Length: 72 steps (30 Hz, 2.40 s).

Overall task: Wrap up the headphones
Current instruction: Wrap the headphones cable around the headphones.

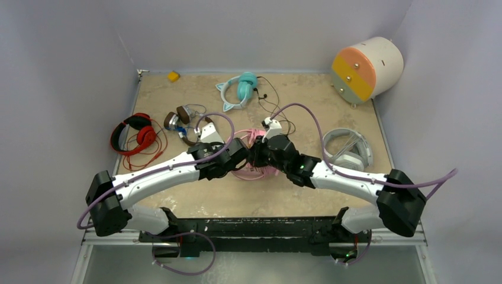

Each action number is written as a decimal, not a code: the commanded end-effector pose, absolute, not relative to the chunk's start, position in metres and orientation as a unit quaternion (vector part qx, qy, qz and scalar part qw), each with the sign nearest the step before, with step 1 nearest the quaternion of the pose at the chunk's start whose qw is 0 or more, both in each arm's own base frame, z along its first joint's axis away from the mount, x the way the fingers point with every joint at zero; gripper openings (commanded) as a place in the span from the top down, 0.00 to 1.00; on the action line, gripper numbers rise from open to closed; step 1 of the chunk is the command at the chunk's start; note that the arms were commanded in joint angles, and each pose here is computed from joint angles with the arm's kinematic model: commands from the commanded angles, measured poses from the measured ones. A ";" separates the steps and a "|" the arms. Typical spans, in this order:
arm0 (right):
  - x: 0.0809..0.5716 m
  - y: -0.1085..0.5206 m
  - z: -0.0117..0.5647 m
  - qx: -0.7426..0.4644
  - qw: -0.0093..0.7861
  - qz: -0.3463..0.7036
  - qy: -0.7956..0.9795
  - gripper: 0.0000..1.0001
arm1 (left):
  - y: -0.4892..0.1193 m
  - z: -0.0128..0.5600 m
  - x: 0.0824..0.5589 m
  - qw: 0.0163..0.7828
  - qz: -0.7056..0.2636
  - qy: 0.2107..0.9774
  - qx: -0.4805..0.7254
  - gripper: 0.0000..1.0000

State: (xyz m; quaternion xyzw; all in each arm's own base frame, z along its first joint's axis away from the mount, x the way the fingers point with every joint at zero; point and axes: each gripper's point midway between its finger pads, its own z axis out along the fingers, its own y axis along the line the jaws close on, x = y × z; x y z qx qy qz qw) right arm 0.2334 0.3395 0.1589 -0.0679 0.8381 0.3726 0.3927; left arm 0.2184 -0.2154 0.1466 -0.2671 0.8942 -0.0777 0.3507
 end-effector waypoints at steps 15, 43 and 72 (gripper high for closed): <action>0.254 0.311 0.141 -0.096 0.491 0.216 0.839 0.93 | -0.297 0.234 0.211 0.301 -0.339 0.860 -0.233 1.00; 0.208 0.281 0.177 -0.109 0.457 0.260 0.844 0.62 | -0.305 0.222 0.213 0.296 -0.328 0.873 -0.209 1.00; 0.207 0.261 0.201 -0.088 0.434 0.195 0.875 0.55 | -0.298 0.213 0.227 0.313 -0.286 0.872 -0.243 1.00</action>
